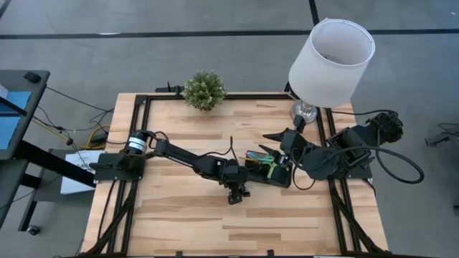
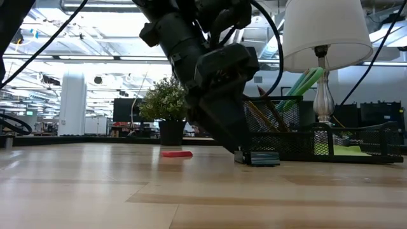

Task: Pick and place office supplies into organizer
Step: Put the top black binder clip on the black desk organizer

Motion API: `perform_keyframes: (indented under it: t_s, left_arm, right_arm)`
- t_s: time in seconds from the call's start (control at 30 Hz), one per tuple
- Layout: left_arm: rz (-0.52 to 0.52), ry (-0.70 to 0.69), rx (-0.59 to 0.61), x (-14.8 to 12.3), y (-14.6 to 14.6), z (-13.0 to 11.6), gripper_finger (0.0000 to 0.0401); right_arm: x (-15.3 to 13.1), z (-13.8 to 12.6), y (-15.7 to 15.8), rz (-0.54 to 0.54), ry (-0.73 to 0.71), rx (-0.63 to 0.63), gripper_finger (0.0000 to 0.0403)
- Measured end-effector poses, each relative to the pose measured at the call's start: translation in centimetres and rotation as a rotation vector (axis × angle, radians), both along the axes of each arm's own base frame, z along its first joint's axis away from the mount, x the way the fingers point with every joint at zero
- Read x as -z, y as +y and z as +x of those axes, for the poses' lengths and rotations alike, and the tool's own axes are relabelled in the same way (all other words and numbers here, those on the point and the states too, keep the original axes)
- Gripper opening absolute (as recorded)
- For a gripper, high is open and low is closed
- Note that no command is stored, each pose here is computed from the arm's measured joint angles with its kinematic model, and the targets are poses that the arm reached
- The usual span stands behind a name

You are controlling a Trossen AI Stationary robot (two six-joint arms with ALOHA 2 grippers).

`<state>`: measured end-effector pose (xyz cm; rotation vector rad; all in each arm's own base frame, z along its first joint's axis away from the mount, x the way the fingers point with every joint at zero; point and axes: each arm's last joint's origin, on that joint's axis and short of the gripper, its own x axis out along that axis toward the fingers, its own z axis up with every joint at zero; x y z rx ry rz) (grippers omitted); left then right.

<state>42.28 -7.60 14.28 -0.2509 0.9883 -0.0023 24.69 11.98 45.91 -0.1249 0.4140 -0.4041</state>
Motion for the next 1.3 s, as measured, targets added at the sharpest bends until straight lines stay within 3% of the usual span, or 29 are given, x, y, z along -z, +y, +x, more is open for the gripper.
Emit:
perform_keyframes:
  t_s: [0.5, 1.03, 1.3]
  left_arm:
    - [0.0, 0.004, -0.026, 1.4, -0.1, 0.4, 0.0251]
    - [0.028, 0.02, -0.068, 1.8, -0.1, 0.3, 0.0176]
    - [0.111, 0.084, -0.089, -0.3, -0.9, 0.0, 0.0158]
  right_arm:
    - [0.0, 0.0, 0.0, 0.0, 0.0, 0.0, 0.0129]
    - [0.0, 0.0, 0.0, 0.0, 0.0, 0.0, 0.0129]
    - [0.0, 0.0, 0.0, 0.0, 0.0, 0.0, 0.0129]
